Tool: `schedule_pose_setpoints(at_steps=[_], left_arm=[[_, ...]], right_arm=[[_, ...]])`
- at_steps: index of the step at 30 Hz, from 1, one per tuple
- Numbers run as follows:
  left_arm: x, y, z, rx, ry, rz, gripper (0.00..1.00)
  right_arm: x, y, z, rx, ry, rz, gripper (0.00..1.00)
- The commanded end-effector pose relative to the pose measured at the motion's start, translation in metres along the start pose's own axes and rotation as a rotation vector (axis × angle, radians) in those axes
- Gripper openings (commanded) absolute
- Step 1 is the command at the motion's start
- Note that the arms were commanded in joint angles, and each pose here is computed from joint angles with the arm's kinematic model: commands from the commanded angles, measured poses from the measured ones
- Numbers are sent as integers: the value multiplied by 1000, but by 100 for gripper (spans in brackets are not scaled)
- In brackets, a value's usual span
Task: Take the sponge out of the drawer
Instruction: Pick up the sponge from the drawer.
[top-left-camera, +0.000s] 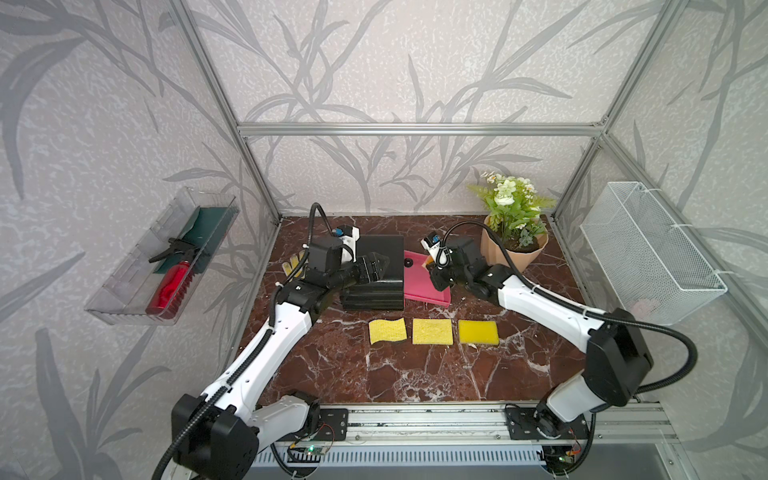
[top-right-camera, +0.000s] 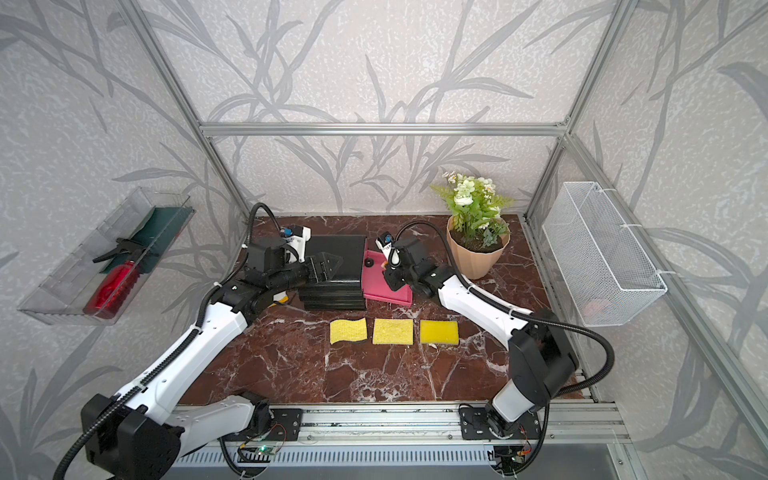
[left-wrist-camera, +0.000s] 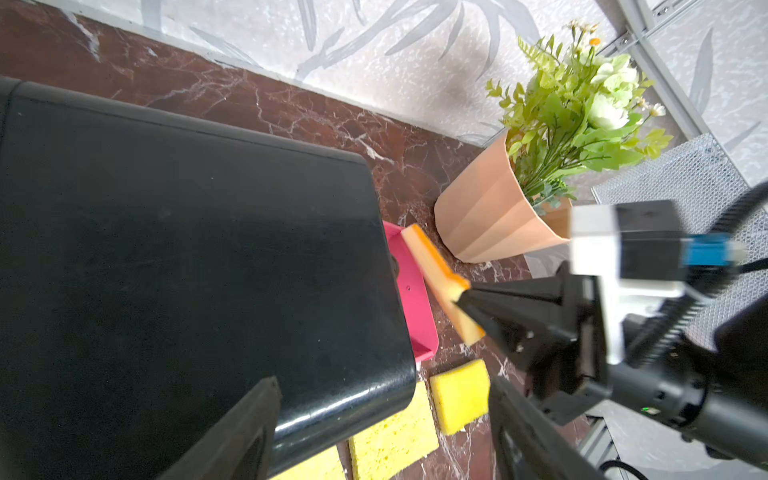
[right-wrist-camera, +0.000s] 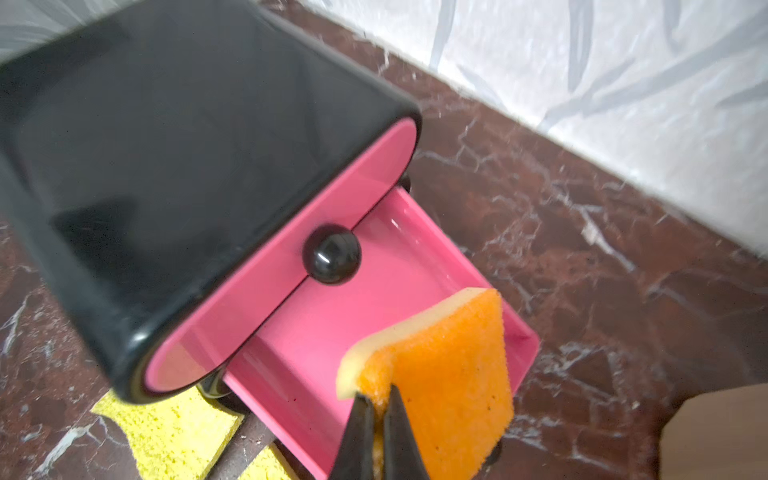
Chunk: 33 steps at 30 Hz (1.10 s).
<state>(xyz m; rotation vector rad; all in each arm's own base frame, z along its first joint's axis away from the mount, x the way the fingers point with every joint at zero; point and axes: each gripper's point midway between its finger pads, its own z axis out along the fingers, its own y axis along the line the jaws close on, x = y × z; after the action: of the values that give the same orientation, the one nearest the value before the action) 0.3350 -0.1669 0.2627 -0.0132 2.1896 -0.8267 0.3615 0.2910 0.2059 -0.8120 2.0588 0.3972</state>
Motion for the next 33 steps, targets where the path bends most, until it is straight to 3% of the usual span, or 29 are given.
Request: schedule_pose_setpoints(at_steps=[1,9,14,19,26,33], left_arm=[[-4,-8,-7,-3,75,30,78],[-4,-50,-2,189,259,31,75],[12,-62,4,288,376,-16,71],[35,-62,7,315,459,-62,70],[55,-73,2,403,533,-125,67],[60,-78,2,422,552,-126,65]], right_arm=[[-9,28,-35,-155,-18,-184,4],[-3,88,-95,-437,-32,-516,3],[-3,111,-117,-512,-156,-671,4],[-5,121,-131,-552,-215,-744,3],[-3,131,-134,-574,-181,-834,3],[-16,135,-136,-568,-207,-888,2]])
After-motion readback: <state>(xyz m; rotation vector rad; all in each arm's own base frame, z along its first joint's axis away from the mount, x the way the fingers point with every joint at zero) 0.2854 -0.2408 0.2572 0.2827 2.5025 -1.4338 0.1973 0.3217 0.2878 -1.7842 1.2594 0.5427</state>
